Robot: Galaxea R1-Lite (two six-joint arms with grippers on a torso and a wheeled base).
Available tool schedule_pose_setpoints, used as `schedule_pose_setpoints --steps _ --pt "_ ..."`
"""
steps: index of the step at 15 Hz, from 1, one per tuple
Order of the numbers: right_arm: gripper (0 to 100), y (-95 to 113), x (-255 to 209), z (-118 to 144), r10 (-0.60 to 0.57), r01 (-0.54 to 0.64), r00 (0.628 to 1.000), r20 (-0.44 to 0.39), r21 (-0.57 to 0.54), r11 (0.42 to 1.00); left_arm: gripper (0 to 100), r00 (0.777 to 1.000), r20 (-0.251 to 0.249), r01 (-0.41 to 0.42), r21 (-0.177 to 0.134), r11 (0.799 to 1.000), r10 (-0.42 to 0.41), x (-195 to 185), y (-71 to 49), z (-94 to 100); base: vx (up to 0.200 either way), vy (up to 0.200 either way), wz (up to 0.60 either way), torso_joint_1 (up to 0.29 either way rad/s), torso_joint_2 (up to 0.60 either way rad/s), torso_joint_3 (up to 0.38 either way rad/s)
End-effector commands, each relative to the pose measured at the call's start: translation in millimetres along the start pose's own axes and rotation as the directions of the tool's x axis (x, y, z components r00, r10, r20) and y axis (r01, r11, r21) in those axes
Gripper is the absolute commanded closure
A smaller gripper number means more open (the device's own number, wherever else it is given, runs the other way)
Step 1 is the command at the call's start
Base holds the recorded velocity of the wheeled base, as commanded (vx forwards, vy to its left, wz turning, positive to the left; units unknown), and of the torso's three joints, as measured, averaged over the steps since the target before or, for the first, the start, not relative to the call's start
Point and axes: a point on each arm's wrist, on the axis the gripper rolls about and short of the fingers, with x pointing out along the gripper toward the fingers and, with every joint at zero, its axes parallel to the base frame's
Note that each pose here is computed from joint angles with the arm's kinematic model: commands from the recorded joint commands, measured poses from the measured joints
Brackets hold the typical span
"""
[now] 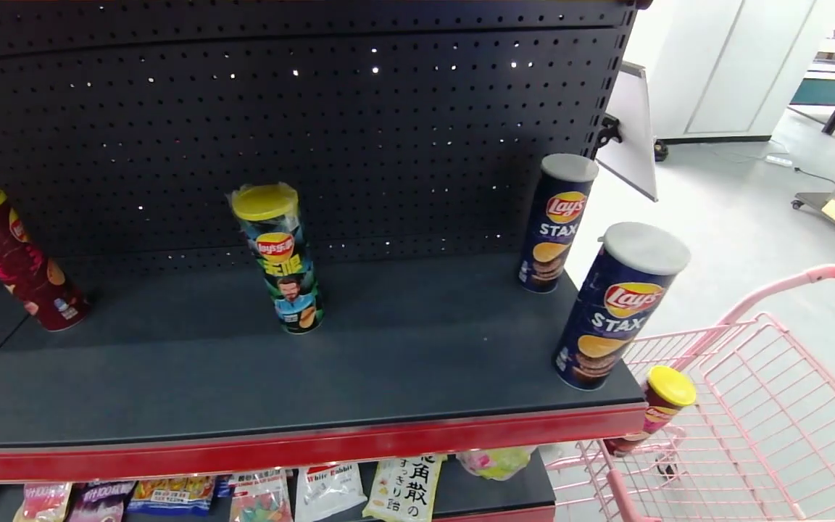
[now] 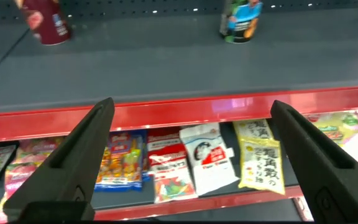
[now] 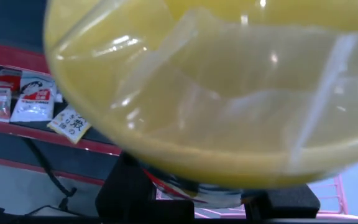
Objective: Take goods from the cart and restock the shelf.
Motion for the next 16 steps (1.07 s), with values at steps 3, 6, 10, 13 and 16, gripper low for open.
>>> schedule_pose_setpoints --steps 3,6,10,13,16 --pt "100 1.5 5.3 4.1 0.093 -0.095 0.995 0.047 0.038 0.995 0 1.0 -0.001 0.0 0.0 1.0 0.0 0.1 0.0 0.0 0.0 0.2 0.0 0.001 0.0 0.004" --pt "100 2.3 4.4 4.5 0.131 -0.133 0.99 0.059 0.035 0.99 0 1.0 -0.001 0.0 0.0 1.0 0.0 0.1 0.0 0.0 0.0 0.2 0.0 0.004 0.0 0.007" --pt "100 3.9 4.8 5.7 0.213 -0.216 0.974 0.071 0.031 0.976 0 1.0 -0.001 0.0 0.0 1.0 0.0 0.1 0.0 0.0 0.0 0.2 0.0 0.005 0.0 0.006" --pt "100 4.9 8.4 6.8 0.272 -0.274 0.96 0.065 0.027 0.961 0 1.0 -0.001 0.0 0.0 1.0 0.0 0.1 0.0 0.0 0.0 0.2 0.0 0.004 0.0 0.001" --pt "100 5.2 7.9 6.8 0.302 -0.304 0.951 0.072 0.022 0.952 0 1.0 -0.001 0.002 0.001 1.0 -0.002 0.1 0.0 0.0 0.0 0.0 0.0 0.0 0.0 0.0"
